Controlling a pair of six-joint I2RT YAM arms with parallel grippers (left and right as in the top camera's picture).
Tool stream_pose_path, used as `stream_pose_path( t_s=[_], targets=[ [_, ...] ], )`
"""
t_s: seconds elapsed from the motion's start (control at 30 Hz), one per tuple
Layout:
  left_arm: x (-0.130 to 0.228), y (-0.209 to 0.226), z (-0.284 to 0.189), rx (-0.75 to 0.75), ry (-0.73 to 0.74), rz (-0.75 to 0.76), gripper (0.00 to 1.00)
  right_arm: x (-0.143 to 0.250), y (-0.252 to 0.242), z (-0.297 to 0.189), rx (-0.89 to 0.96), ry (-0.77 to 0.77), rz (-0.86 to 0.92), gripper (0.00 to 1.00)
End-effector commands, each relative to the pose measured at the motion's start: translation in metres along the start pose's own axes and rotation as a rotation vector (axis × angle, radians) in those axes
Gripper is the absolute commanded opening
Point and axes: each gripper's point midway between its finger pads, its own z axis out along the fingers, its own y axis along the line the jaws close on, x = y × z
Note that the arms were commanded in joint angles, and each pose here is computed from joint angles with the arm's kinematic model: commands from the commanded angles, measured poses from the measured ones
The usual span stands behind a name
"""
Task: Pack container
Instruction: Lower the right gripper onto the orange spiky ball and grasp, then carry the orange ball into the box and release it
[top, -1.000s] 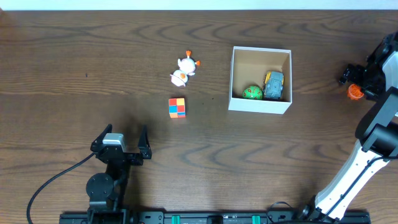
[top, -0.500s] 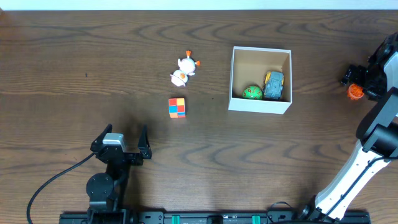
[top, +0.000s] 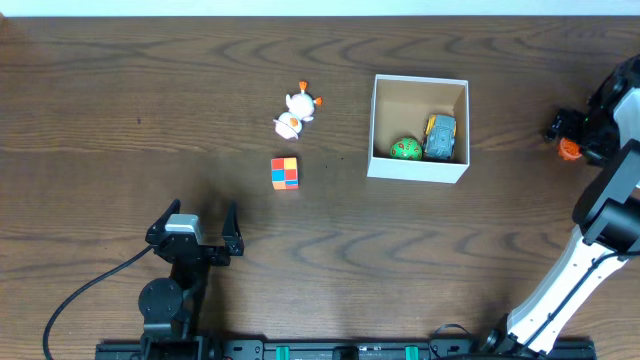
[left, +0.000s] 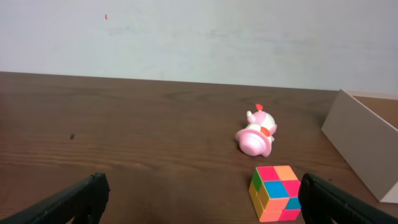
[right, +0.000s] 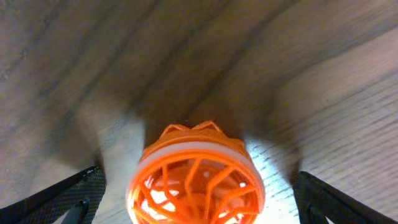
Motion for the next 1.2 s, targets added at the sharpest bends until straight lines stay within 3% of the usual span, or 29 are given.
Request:
stream_pose_path(
  t_s=[0.0, 0.5, 0.63, 0.8, 1.0, 1.17],
  targets=[
    [0.0155, -0.001, 0.0007, 0.009, 0.047, 0.009, 0.98, 0.0111, -0.0076, 0.0148, 0.025, 0.033, -0.014, 0.99],
    [0.0155, -0.001, 0.0007, 0.009, 0.047, 0.009, 0.98, 0.0052, -0.0086, 0.0153, 0.023, 0.009, -0.009, 0.96],
    [0.0155, -0.001, 0.0007, 0.009, 0.047, 0.009, 0.98, 0.0049, -0.0086, 0.0153, 0.023, 0.008, -0.008, 0.76],
    [0.0155, -0.001, 0.0007, 0.009, 0.047, 0.009, 0.98, 0.0049, -0.0086, 0.0153, 0.023, 0.008, -0.008, 0.72],
    [0.0155, -0.001, 0.0007, 0.009, 0.047, 0.009, 0.98, 0.0044, -0.0087, 0.0148, 0.024, 0.006, -0.008, 0.49],
    [0.0155, -0.001, 0.0007, 0.009, 0.047, 0.009, 0.98, 0.0029, -0.0082, 0.0125, 0.023, 0.004, -0.009, 0.45]
  ],
)
